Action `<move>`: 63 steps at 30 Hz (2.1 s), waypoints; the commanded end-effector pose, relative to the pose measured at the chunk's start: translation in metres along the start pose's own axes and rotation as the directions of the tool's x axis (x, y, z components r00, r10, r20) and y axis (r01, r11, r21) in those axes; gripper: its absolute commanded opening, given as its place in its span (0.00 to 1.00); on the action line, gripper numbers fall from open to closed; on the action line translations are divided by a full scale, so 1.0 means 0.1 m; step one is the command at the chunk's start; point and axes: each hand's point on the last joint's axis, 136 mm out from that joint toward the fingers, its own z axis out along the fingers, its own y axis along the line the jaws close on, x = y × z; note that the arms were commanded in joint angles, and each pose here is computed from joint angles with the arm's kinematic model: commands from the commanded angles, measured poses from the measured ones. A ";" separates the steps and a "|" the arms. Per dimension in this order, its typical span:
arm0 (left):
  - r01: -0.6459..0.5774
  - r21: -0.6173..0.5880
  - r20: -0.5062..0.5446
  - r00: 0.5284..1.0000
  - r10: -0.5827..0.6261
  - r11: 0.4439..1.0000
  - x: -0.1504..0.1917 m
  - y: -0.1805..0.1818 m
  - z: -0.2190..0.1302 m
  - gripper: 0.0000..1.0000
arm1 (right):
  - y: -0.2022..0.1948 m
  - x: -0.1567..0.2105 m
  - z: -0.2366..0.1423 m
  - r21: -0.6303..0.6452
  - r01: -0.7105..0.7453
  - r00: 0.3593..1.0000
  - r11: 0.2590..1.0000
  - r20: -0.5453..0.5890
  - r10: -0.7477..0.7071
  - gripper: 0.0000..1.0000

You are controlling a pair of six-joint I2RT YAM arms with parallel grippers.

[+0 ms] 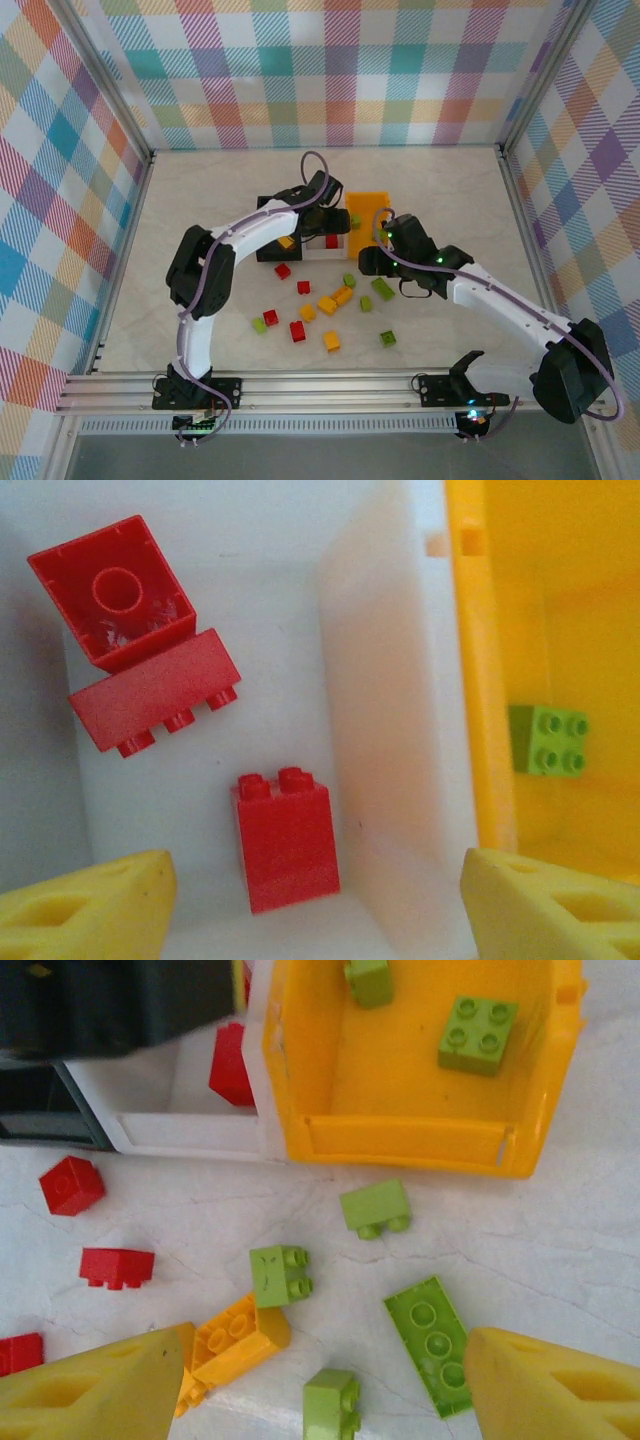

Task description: Sort the legos into containers by color

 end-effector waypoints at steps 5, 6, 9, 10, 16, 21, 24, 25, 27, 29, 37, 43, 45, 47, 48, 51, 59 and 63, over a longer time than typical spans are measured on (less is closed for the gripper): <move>0.007 0.185 0.108 0.994 -0.027 0.983 0.18 -0.24 -0.86 0.86 | -0.05 0.57 0.15 -0.038 -0.031 0.979 0.999 -0.203 0.023 0.69; 0.018 0.192 0.111 0.993 -0.040 0.981 0.25 -0.19 -0.91 0.87 | -0.05 0.64 0.19 -0.039 -0.026 0.974 0.999 -0.224 0.017 0.69; 0.052 0.217 0.132 0.988 -0.082 0.975 0.46 -0.03 -1.06 0.94 | 0.00 0.82 0.31 -0.052 -0.006 0.961 0.999 -0.277 -0.009 0.69; 0.063 0.216 0.140 0.986 -0.095 0.974 0.52 0.05 -1.10 0.97 | 0.01 0.86 0.36 -0.051 0.000 0.957 0.999 -0.290 -0.015 0.68; 0.130 0.141 0.191 0.969 -0.156 0.981 0.92 0.62 -1.30 1.00 | 0.12 0.96 0.58 -0.065 0.034 0.947 0.997 -0.318 -0.053 0.64; 0.177 0.111 0.240 0.950 -0.199 0.978 1.11 0.96 -1.45 1.00 | 0.07 0.99 0.70 -0.019 0.042 0.942 0.999 -0.332 -0.046 0.51; 0.197 0.095 0.243 0.946 -0.215 0.976 1.18 1.09 -1.48 1.00 | 0.00 1.02 0.74 0.015 0.047 0.938 0.999 -0.344 -0.039 0.45; 0.202 0.093 0.241 0.945 -0.219 0.975 1.20 1.12 -1.48 1.00 | -0.02 1.03 0.75 0.026 0.048 0.938 0.999 -0.345 -0.036 0.43; 0.213 0.094 0.240 0.943 -0.230 0.972 1.23 1.16 -1.48 1.00 | -0.04 1.03 0.75 0.036 0.049 0.938 0.998 -0.344 -0.033 0.38; 0.217 0.098 0.242 0.942 -0.235 0.971 1.24 1.18 -1.47 1.00 | -0.03 0.99 0.71 0.037 0.050 0.943 0.998 -0.330 -0.035 0.33; 0.219 0.112 0.244 0.939 -0.241 0.969 1.23 1.19 -1.46 1.00 | 0.05 0.45 0.28 0.024 0.087 0.980 0.996 -0.184 -0.081 0.22; 0.239 0.114 0.248 0.933 -0.261 0.964 1.26 1.25 -1.46 1.00 | 0.10 -0.35 0.08 0.021 0.073 0.997 0.997 -0.038 -0.072 0.21; 0.246 0.114 0.243 0.932 -0.267 0.963 1.29 1.27 -1.46 1.00 | 0.09 -0.57 0.16 0.036 0.063 0.998 0.997 -0.017 -0.063 0.21; 0.249 0.112 0.237 0.933 -0.270 0.962 1.32 1.28 -1.46 1.00 | 0.05 -0.78 0.29 0.056 0.043 0.999 0.997 -0.008 -0.043 0.21; 0.250 0.110 0.233 0.934 -0.269 0.962 1.33 1.29 -1.46 1.00 | 0.02 -0.86 0.36 0.066 0.035 0.999 0.997 -0.009 -0.034 0.21; 0.252 0.103 0.224 0.936 -0.270 0.962 1.35 1.31 -1.47 1.00 | -0.05 -1.05 0.61 0.101 0.022 0.999 0.995 -0.026 -0.019 0.22; 0.249 0.091 0.224 0.938 -0.263 0.964 1.38 1.35 -1.52 1.00 | -0.26 -1.20 1.09 0.171 -0.019 0.995 0.985 -0.095 0.036 0.27; 0.245 0.100 0.219 0.940 -0.261 0.964 1.38 1.33 -1.54 1.00 | -0.22 -1.20 1.12 0.151 -0.030 0.993 0.988 -0.104 0.047 0.46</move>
